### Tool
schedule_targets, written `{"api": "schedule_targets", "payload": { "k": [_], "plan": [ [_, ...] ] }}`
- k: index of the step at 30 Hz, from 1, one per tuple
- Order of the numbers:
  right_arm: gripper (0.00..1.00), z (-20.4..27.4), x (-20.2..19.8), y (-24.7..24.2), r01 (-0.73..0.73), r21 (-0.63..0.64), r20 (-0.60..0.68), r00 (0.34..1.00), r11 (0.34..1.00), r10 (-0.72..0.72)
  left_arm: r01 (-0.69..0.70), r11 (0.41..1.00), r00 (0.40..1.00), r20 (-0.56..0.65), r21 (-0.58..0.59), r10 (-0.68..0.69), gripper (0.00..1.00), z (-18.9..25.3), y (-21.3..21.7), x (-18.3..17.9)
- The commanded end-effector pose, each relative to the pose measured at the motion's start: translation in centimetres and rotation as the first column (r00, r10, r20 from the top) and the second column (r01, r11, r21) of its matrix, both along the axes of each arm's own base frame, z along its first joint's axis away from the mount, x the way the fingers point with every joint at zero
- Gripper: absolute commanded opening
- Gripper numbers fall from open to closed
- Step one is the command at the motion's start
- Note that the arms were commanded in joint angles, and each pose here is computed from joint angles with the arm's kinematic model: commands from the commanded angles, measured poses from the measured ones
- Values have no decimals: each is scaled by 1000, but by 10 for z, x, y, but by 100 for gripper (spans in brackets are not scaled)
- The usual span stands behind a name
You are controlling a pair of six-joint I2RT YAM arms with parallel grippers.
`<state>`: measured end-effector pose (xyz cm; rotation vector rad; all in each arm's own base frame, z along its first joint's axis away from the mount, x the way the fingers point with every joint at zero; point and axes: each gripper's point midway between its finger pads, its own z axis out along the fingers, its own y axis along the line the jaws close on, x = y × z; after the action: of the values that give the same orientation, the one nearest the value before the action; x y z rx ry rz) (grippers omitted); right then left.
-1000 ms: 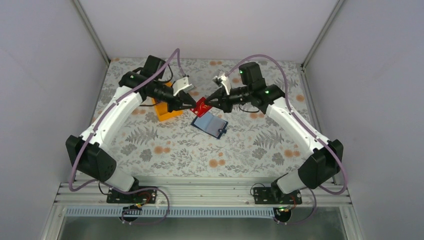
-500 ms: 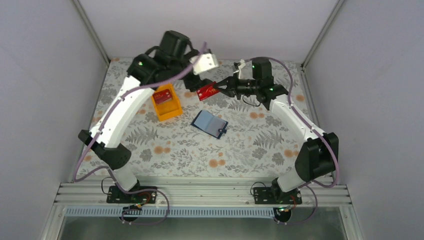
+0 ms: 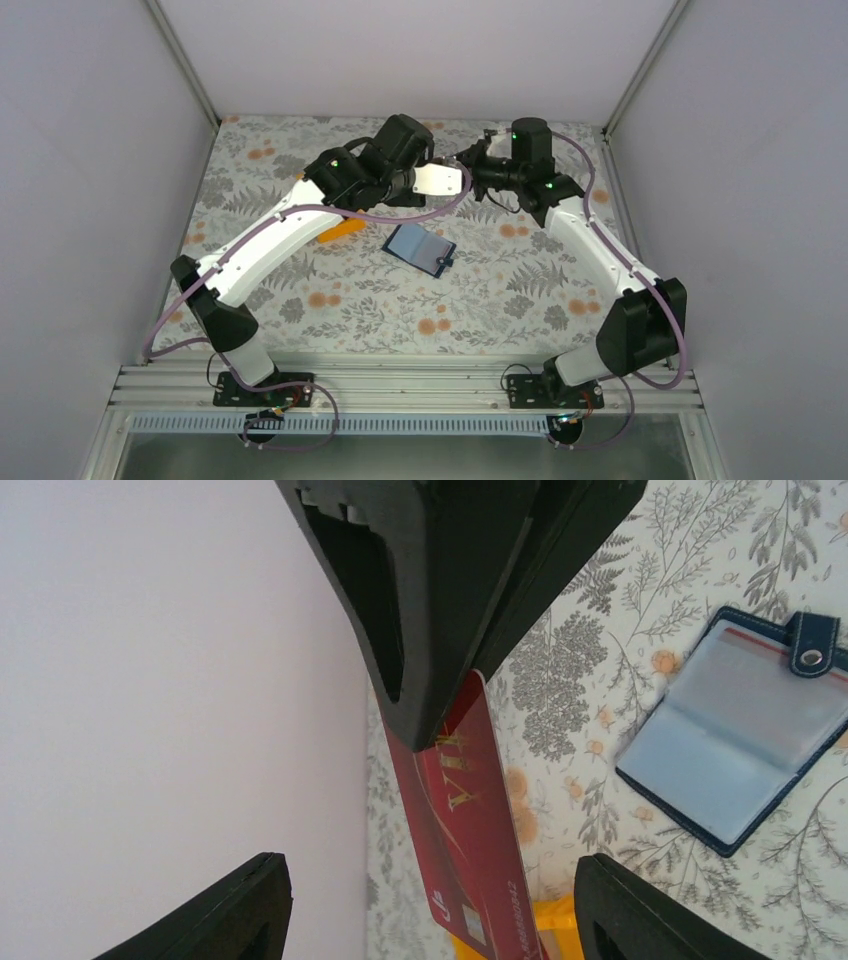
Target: Take the credit cards out of the card holder
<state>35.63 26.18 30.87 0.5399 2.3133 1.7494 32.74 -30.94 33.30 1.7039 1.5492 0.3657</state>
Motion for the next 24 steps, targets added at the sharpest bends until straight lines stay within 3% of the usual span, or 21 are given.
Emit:
{"api": "schedule_targets", "payload": {
  "k": [1,4,10,20,21,24],
  "plan": [
    [4,11,-2,-3,21,35,-3,1000,999,-21,2,1000,997,73,6,-2,68,4,-6,9],
    [4,12,-4,-1,9,44,-6,1000,999,-9,6,1000,997,80,-17,-4,56,3,-12,13],
    [4,22,-8,3,-15,69,7,1000,998,15,18,1000,997,76,-23,-16,44,-5,-19,16],
    [4,30,-13,3,-31,86,18,999,996,29,7,1000,997,82,5,-8,41,-20,-21,25],
    [4,31,-14,3,-33,86,20,999,996,31,3,1000,996,89,9,-4,35,-21,-21,27],
    [4,31,-16,3,-36,88,18,999,995,35,-11,1000,994,108,8,10,4,-21,-19,31]
  ]
}}
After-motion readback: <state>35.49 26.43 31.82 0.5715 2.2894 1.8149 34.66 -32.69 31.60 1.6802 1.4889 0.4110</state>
